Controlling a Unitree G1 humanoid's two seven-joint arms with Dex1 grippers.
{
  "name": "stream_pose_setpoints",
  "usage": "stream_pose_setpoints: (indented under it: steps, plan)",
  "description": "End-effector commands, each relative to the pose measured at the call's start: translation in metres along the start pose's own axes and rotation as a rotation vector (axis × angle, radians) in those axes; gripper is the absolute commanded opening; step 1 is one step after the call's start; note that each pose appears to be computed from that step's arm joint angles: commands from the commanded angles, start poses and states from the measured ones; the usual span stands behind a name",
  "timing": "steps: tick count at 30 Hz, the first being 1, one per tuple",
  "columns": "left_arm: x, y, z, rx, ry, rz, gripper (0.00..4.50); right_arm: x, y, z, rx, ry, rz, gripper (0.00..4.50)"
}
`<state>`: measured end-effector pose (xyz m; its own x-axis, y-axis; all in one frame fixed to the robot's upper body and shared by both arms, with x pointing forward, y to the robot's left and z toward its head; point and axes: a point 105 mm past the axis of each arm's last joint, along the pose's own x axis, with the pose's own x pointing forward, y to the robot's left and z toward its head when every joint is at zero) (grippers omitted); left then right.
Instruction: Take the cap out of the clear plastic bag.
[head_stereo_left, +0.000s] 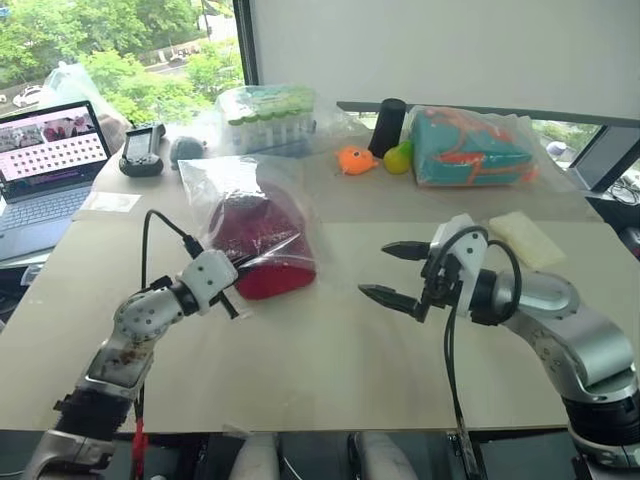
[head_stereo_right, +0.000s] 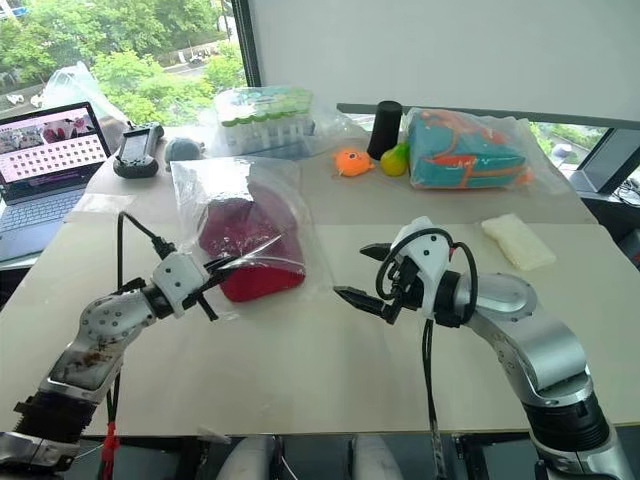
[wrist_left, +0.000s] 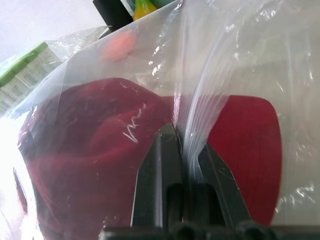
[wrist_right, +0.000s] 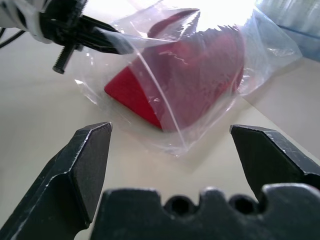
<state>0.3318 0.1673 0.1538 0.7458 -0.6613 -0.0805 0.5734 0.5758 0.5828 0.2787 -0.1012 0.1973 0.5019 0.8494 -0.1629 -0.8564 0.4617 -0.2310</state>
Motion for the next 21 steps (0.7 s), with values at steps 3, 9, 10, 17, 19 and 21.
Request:
stream_pose_setpoints:
  steps: [3,9,10,17,19,21]
  plan:
    - [0.010,0.023,0.037,-0.066,-0.059,0.034,0.14,-0.004,0.027,0.043,0.035,-0.141,0.162,4.50]
    - [0.023,0.040,0.062,-0.152,-0.109,0.127,0.14,0.021,0.049,0.047,0.029,-0.158,0.229,4.50]
    - [0.023,0.040,0.063,-0.166,-0.112,0.136,0.14,0.029,0.051,0.045,0.015,-0.148,0.221,4.50]
    - [0.024,0.034,0.063,-0.218,-0.106,0.131,0.14,0.087,0.027,0.016,-0.340,-0.022,-0.031,4.50]
    - [0.024,0.036,0.063,-0.222,-0.106,0.139,0.14,0.092,0.023,0.009,-0.419,0.000,-0.042,4.50]
    - [0.024,0.036,0.064,-0.224,-0.106,0.143,0.14,0.096,0.018,0.004,-0.496,0.018,-0.060,4.50]
